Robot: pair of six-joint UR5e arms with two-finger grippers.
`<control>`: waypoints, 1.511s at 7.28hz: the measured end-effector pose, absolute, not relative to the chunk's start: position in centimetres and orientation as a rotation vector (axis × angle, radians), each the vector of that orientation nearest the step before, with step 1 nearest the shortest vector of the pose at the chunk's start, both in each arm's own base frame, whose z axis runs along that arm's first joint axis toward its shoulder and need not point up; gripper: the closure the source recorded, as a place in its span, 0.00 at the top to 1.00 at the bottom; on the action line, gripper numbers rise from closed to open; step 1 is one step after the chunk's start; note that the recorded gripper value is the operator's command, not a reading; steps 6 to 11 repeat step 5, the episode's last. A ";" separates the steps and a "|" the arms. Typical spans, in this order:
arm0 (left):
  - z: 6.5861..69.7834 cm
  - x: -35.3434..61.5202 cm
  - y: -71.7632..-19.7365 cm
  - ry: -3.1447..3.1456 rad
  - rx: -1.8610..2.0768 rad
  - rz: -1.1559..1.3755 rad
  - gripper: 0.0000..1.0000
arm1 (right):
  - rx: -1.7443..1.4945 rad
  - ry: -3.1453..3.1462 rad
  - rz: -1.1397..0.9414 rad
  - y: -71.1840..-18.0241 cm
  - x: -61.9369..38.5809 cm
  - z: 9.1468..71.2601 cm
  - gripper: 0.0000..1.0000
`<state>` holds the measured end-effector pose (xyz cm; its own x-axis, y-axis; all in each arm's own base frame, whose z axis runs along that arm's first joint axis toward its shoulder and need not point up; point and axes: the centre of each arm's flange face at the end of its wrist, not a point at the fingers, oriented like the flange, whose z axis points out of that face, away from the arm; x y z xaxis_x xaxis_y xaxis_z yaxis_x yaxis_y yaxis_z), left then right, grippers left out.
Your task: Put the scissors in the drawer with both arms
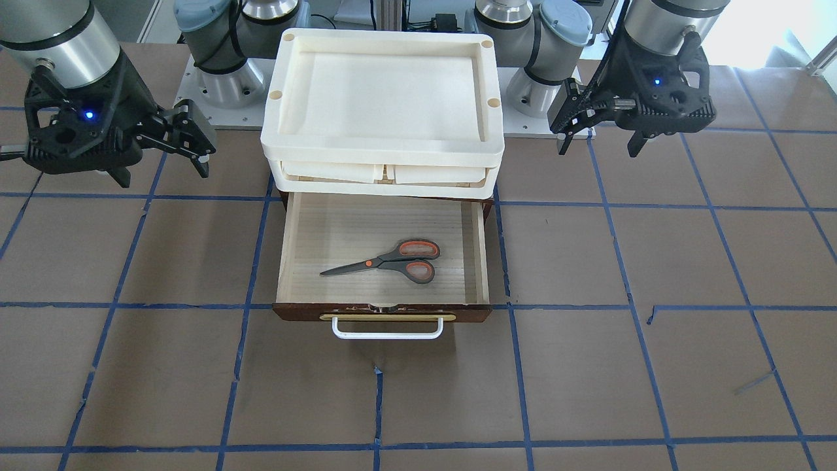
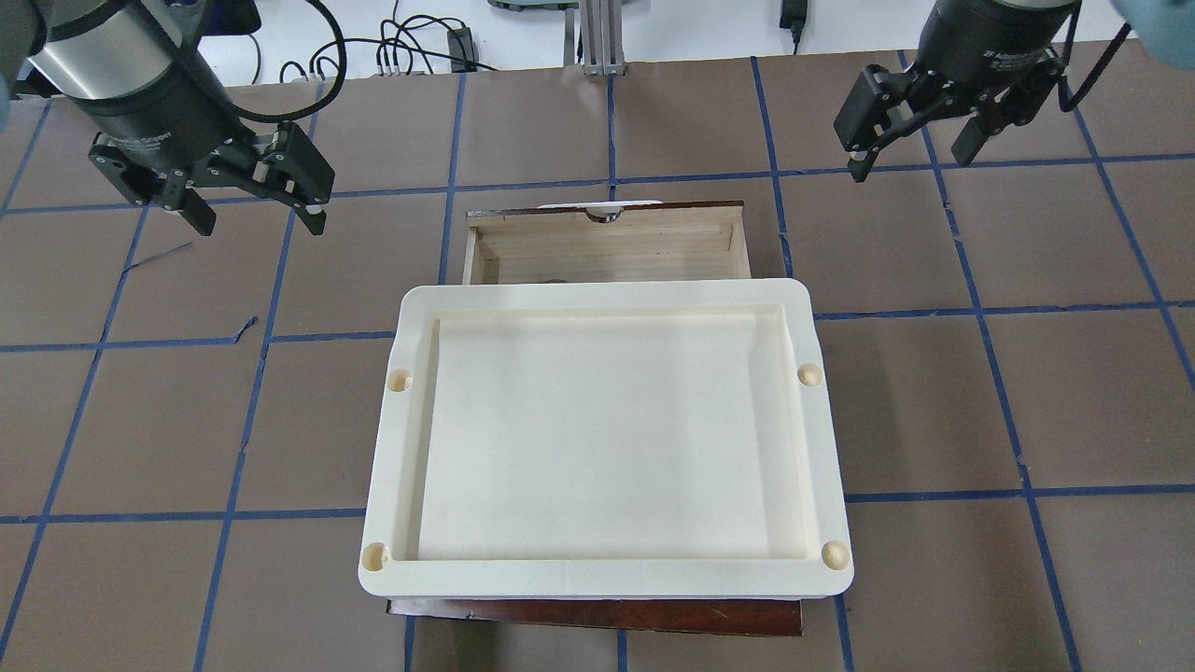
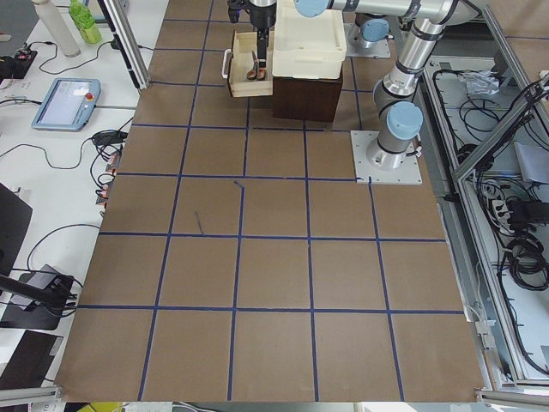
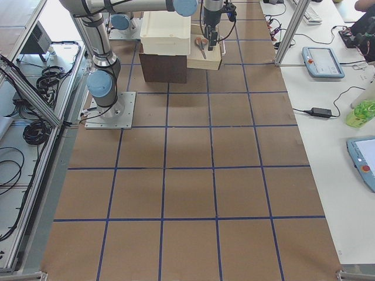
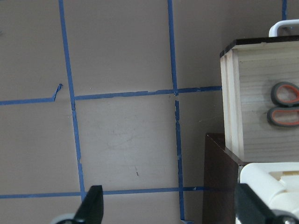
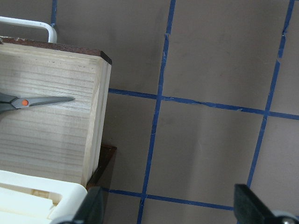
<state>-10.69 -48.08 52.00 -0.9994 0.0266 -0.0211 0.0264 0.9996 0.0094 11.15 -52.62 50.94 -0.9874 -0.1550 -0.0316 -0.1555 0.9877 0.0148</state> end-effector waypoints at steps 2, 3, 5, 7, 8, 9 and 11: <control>51.8 -10.9 -47.5 3.124 0.016 0.035 1.00 | -0.244 3.099 0.028 -52.6 11.2 50.9 1.00; 51.7 -10.9 -47.3 3.123 0.010 0.042 1.00 | -0.246 3.099 0.028 -52.6 11.2 50.9 1.00; 51.7 -10.9 -47.3 3.130 0.003 0.042 1.00 | -0.245 3.099 0.028 -52.6 11.2 50.9 1.00; 51.7 -10.9 -47.3 3.130 0.003 0.042 1.00 | -0.245 3.099 0.028 -52.6 11.2 50.9 1.00; 51.7 -10.9 -47.3 3.130 0.003 0.042 1.00 | -0.245 3.099 0.028 -52.6 11.2 50.9 1.00; 51.7 -10.9 -47.3 3.130 0.003 0.042 1.00 | -0.245 3.099 0.028 -52.6 11.2 50.9 1.00; 51.7 -10.9 -47.3 3.130 0.003 0.042 1.00 | -0.245 3.099 0.028 -52.6 11.2 50.9 1.00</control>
